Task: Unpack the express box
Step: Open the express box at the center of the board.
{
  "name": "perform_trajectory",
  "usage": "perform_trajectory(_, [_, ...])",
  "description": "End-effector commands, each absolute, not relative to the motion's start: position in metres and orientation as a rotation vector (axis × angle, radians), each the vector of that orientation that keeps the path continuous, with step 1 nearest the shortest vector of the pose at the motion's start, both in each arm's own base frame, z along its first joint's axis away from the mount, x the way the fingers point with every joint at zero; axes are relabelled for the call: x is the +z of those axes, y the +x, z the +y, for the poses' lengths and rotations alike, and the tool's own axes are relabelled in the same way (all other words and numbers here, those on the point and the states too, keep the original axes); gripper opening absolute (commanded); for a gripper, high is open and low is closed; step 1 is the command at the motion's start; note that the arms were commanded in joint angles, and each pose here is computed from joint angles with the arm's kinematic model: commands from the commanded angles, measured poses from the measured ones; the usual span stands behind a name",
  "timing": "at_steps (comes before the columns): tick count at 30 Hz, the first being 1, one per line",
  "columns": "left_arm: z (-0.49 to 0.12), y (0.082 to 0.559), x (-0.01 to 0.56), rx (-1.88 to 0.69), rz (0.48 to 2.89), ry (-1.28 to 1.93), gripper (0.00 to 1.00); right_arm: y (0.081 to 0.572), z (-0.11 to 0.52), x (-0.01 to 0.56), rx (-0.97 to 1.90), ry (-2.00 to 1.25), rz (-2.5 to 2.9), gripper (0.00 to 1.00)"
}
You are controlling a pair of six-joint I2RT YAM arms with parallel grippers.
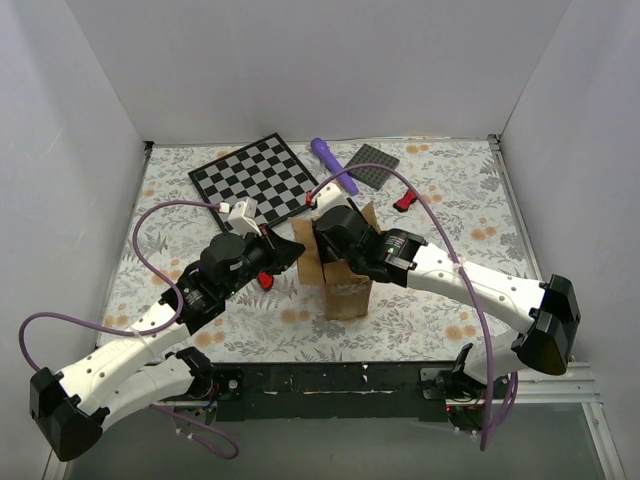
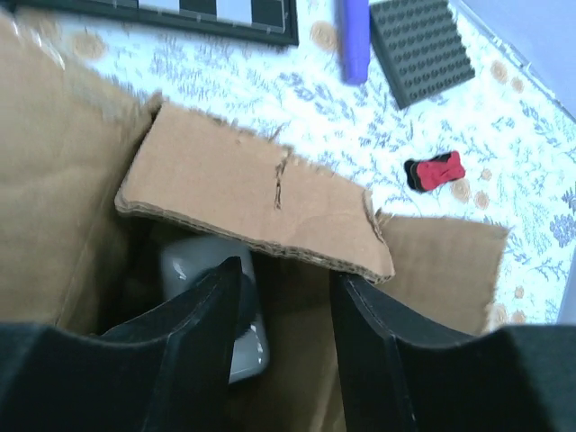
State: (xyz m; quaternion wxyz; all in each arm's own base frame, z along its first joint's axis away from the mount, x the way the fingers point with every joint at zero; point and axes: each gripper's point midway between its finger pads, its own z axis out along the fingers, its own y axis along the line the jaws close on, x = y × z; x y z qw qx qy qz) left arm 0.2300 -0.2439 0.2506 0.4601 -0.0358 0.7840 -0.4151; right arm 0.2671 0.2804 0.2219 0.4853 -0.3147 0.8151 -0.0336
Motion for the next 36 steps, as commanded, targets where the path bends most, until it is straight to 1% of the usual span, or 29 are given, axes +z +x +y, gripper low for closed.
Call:
perform_trajectory(1, [-0.240,0.218,0.227,-0.981,1.998,-0.009,0.00,0.284,0.280,0.295,0.015,-0.563,1.837,0.52])
perform_trajectory(5, [-0.239,0.219,0.224,-0.961,2.000,0.014,0.00,0.288,0.281,0.303,0.037,-0.553,1.823,0.53])
perform_trajectory(9, [-0.239,0.218,0.227,-0.965,1.978,0.046,0.00,0.301,0.279,0.293,0.034,-0.554,1.857,0.54])
perform_trajectory(17, [-0.237,0.216,0.224,-0.951,1.955,0.085,0.00,0.311,0.288,0.308,0.180,-0.529,1.834,0.54])
perform_trajectory(26, [-0.237,0.215,0.224,-0.957,1.957,0.088,0.00,0.322,0.302,0.309,0.232,-0.549,1.833,0.54])
perform_trajectory(30, [-0.238,0.215,0.225,-0.958,1.953,0.089,0.00,0.331,0.309,0.297,0.229,-0.578,1.885,0.53])
perform_trajectory(36, [-0.238,0.215,0.224,-0.960,1.954,0.086,0.00,0.336,0.308,0.265,0.226,-0.638,1.977,0.51])
